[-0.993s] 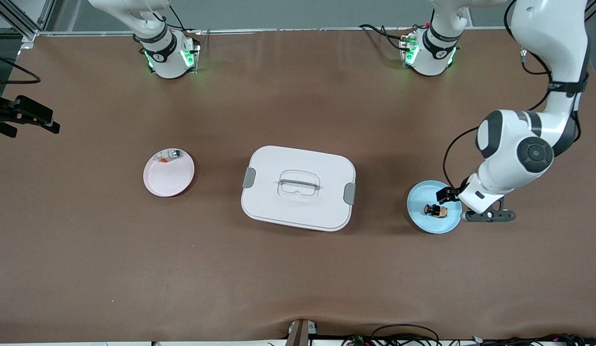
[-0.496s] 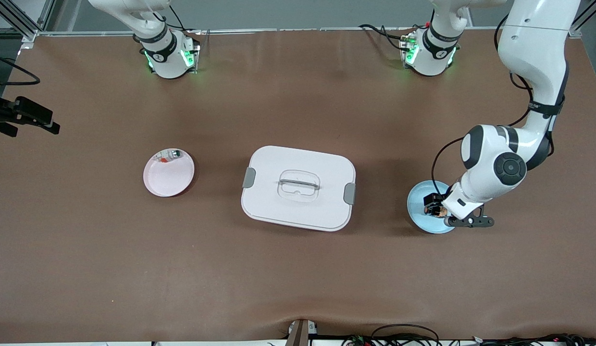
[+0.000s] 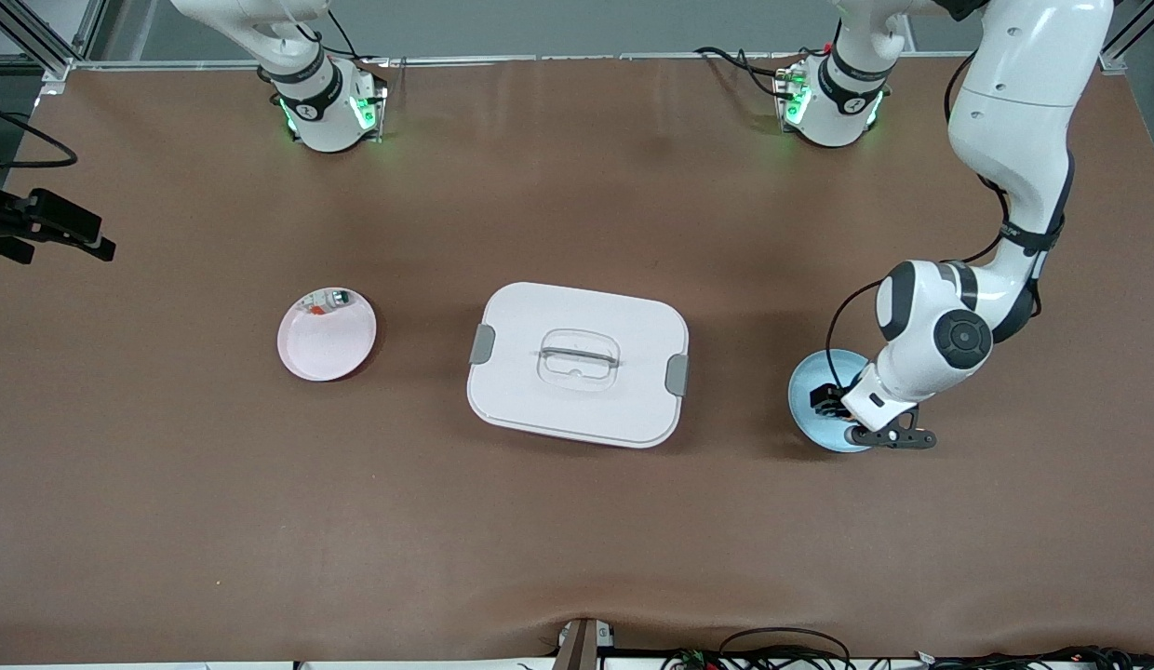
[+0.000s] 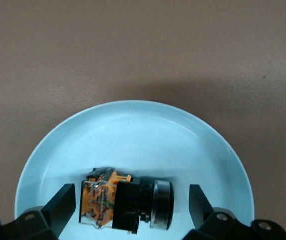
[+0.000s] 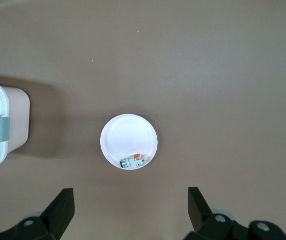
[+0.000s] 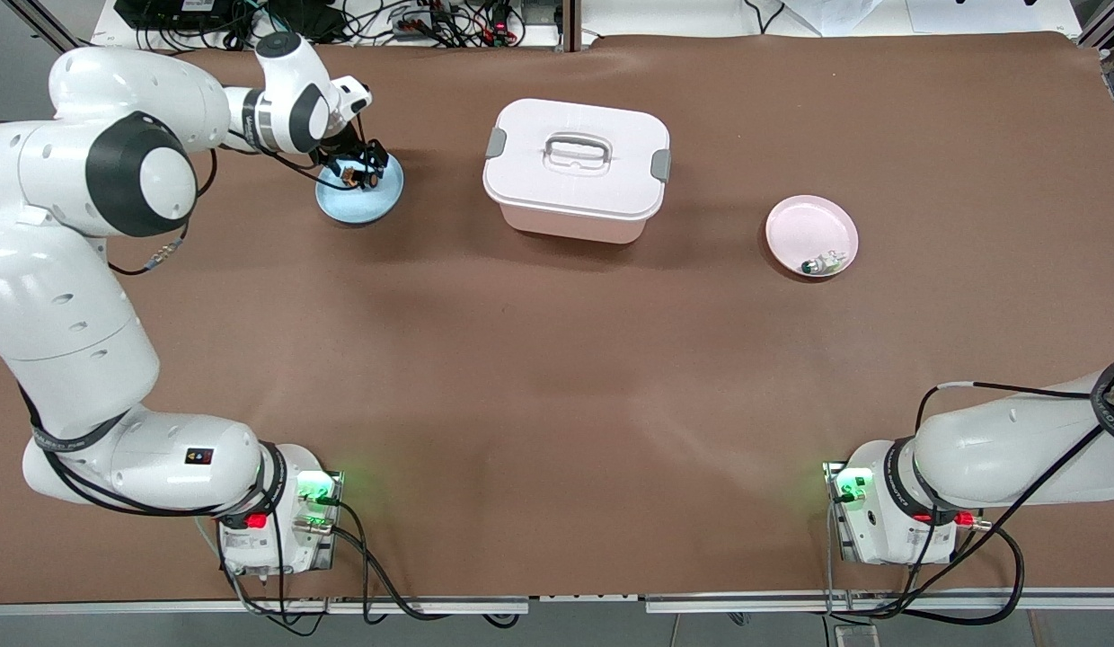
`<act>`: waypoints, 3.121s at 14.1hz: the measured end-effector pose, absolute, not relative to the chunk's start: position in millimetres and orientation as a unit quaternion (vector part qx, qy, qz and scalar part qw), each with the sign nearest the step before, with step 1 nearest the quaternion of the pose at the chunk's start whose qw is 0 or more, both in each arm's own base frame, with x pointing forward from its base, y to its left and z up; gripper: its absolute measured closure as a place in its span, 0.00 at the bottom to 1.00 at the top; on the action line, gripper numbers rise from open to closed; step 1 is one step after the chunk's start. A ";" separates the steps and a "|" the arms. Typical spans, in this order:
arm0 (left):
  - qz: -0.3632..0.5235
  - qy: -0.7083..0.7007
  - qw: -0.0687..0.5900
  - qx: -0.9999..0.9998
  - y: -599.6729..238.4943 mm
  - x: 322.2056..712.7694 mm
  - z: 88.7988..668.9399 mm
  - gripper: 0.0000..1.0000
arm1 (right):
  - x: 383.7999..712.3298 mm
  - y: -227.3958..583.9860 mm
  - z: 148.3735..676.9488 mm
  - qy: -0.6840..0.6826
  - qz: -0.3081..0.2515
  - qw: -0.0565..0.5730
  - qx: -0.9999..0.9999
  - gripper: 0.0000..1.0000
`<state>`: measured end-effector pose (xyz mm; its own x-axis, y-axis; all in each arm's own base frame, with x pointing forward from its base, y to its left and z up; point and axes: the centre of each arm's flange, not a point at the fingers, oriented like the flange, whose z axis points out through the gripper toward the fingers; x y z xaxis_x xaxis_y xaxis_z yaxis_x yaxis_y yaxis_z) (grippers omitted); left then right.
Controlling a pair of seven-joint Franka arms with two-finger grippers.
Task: Transfer orange switch to right arm and place
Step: 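Close the left gripper on the orange switch and lift it, then carry the switch over the white box while the right gripper reaches in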
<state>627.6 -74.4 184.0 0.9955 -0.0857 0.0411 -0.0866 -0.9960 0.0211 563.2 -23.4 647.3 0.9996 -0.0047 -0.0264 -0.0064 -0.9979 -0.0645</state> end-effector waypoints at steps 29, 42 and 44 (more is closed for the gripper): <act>-0.049 0.104 0.104 0.988 -208.6 622.0 432.9 0.28 | 566.7 -27.7 640.4 0.007 0.018 0.021 -1.000 0.00; -0.123 0.440 0.122 0.881 -411.0 546.9 481.7 0.28 | 617.5 -32.4 552.8 0.011 0.055 0.007 -0.998 0.00; -0.129 0.469 0.126 0.865 -429.6 536.5 490.7 0.28 | 617.5 -23.6 545.7 0.013 0.065 0.043 -0.997 0.00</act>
